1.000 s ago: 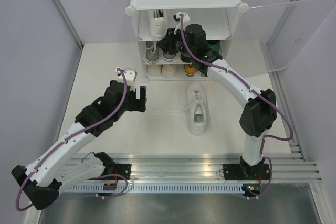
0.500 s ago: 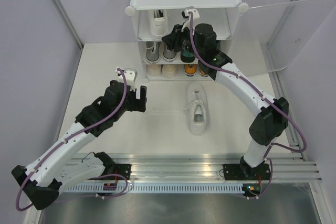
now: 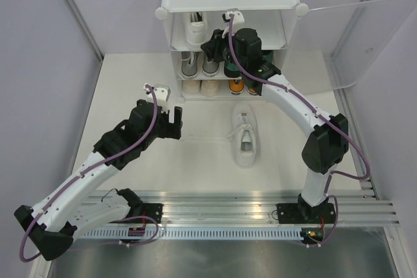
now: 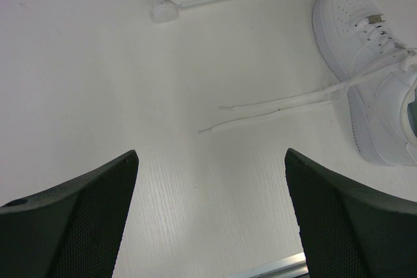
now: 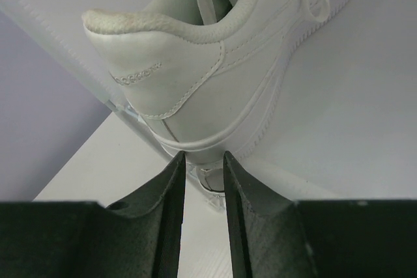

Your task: Place and organize the shoes in the shoe cabinet

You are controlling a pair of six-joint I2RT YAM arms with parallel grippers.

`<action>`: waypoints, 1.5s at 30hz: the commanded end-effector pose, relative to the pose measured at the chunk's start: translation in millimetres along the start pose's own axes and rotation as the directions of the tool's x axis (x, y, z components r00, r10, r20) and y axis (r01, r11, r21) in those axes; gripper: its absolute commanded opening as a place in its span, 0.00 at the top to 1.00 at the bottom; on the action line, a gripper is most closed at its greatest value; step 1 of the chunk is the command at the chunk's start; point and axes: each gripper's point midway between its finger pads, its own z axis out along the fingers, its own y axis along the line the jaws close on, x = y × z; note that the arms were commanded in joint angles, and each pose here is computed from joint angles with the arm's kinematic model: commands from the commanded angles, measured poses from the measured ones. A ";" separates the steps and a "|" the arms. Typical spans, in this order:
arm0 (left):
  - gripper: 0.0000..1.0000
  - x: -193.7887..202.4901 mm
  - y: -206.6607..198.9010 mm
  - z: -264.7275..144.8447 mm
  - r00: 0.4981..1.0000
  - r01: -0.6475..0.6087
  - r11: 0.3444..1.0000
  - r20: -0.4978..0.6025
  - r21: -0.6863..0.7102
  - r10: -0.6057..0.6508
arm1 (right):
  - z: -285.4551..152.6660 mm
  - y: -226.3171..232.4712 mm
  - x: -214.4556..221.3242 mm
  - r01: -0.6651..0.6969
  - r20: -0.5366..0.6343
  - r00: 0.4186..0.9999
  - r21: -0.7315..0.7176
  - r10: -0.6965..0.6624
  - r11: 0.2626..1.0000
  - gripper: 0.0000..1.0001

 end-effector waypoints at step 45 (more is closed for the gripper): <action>0.05 -7.8 -3.8 -0.4 0.999 -0.024 0.999 0.031 0.026 0.024 | 0.2 14.4 -25.4 0.025 0.045 0.999 -0.072 -0.022 0.997 0.58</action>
